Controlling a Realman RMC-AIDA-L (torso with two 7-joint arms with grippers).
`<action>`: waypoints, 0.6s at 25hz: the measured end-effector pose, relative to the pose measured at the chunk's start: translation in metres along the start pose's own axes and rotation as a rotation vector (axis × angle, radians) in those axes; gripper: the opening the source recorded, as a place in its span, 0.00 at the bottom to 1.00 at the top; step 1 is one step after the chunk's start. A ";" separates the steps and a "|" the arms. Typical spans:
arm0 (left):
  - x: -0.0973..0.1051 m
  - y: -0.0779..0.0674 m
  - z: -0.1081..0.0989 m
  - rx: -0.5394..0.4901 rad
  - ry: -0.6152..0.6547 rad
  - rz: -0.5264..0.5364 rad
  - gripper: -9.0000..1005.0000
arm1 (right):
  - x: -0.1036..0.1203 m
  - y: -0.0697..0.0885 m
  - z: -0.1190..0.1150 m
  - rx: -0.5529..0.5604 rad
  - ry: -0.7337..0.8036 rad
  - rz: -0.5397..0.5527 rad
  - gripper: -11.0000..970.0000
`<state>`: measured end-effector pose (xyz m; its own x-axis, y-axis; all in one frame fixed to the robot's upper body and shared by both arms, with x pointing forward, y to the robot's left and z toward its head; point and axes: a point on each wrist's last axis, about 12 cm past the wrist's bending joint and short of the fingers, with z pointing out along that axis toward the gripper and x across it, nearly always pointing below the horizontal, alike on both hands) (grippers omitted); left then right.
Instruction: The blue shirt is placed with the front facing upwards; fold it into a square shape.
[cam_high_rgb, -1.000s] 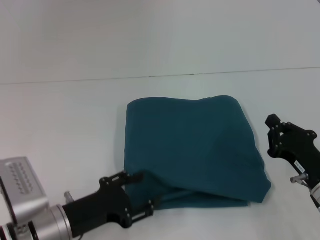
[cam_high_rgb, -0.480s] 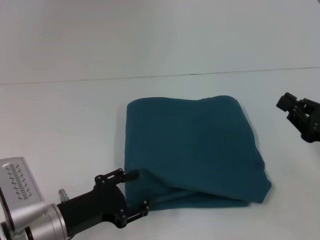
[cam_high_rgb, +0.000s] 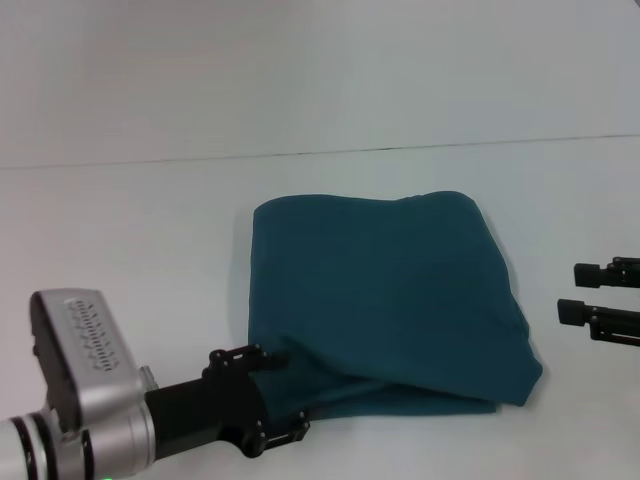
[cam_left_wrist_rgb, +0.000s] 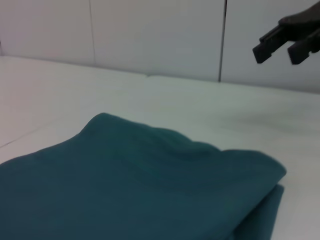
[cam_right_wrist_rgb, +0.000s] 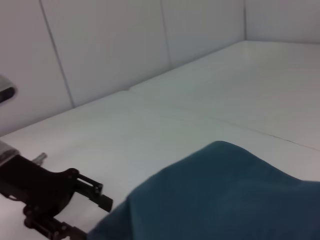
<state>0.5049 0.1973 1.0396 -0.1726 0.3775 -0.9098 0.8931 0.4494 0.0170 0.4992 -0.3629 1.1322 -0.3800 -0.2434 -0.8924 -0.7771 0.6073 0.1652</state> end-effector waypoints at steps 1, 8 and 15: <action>-0.004 0.001 0.003 -0.027 0.025 0.021 0.69 | 0.003 0.000 -0.001 0.011 -0.003 0.009 0.30; -0.009 0.003 0.008 -0.083 0.056 0.061 0.69 | 0.021 -0.003 0.003 0.045 -0.020 0.076 0.71; -0.016 0.000 0.011 -0.073 0.115 0.140 0.69 | 0.023 -0.004 0.001 0.068 -0.024 0.093 0.93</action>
<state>0.5119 0.1820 1.0499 -0.0988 0.5288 -0.8430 0.8799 0.4421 0.1742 0.4944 -0.3703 1.1100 -0.4361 -0.1664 -0.8844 -0.7032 0.6762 0.2196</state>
